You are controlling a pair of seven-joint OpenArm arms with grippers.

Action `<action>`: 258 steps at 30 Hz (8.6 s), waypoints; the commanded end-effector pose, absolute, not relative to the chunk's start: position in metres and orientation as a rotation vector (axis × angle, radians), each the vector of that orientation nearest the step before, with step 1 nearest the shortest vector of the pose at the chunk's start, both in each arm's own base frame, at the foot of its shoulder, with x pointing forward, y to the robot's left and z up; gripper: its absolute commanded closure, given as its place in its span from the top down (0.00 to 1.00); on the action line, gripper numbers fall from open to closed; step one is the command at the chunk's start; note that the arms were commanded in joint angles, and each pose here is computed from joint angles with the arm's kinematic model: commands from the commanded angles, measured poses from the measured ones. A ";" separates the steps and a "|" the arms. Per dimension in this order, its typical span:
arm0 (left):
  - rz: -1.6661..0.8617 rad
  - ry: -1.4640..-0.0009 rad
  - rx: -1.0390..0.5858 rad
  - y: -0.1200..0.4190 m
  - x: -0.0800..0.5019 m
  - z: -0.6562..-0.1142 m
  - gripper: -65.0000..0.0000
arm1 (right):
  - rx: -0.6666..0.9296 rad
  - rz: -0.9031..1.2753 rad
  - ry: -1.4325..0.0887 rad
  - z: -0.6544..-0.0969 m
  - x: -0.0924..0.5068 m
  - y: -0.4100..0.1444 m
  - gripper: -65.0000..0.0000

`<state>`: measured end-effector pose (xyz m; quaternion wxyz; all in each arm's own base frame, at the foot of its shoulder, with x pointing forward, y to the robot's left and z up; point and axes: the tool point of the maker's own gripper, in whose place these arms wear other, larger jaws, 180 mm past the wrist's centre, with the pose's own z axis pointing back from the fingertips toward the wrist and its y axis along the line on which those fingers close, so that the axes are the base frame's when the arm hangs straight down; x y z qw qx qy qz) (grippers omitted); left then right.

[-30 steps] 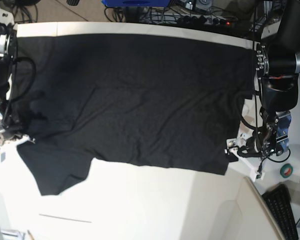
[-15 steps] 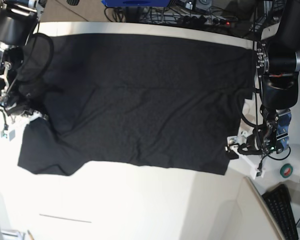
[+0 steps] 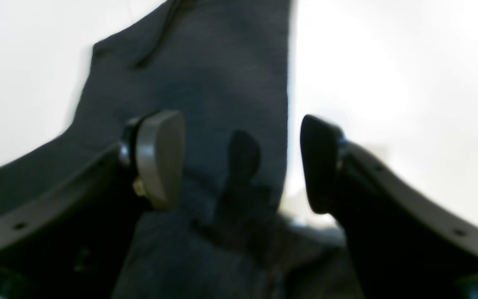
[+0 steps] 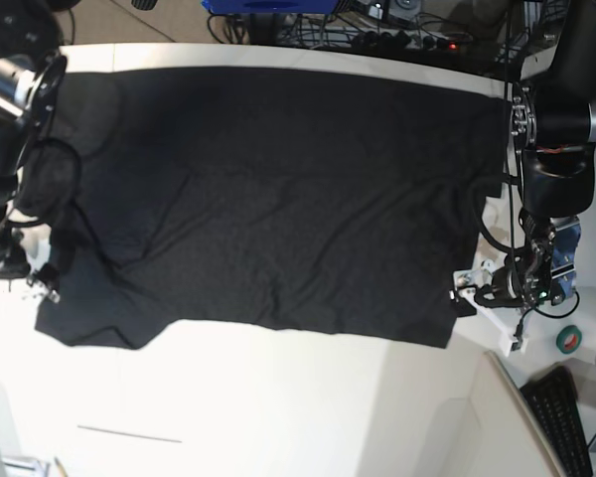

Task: Layout the t-shirt on the table in an organized manner, then fold the t-shirt properly
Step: 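Release the shirt and move both grippers to its hem corners, then grasp the black shirt's hem corners with both grippers, then lift the hem with both grippers and fold it over toward the collar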

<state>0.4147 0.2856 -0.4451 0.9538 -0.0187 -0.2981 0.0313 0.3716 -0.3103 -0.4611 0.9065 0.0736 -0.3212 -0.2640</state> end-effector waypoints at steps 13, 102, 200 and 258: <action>0.066 -0.653 -0.013 0.303 0.423 -0.429 0.78 | 0.128 -0.497 -0.596 -0.501 0.368 -0.298 0.56; 0.113 -0.478 0.004 0.274 0.325 -0.409 0.81 | 0.086 -0.355 -0.817 -0.423 0.397 -0.296 0.00; 0.082 -0.743 -0.067 0.244 0.453 -0.395 0.00 | -0.030 -0.231 -0.962 -0.424 0.417 -0.323 0.00; 0.017 -0.710 0.075 0.277 0.348 -0.350 0.00 | -0.138 -0.149 -0.842 -0.412 0.334 -0.355 0.00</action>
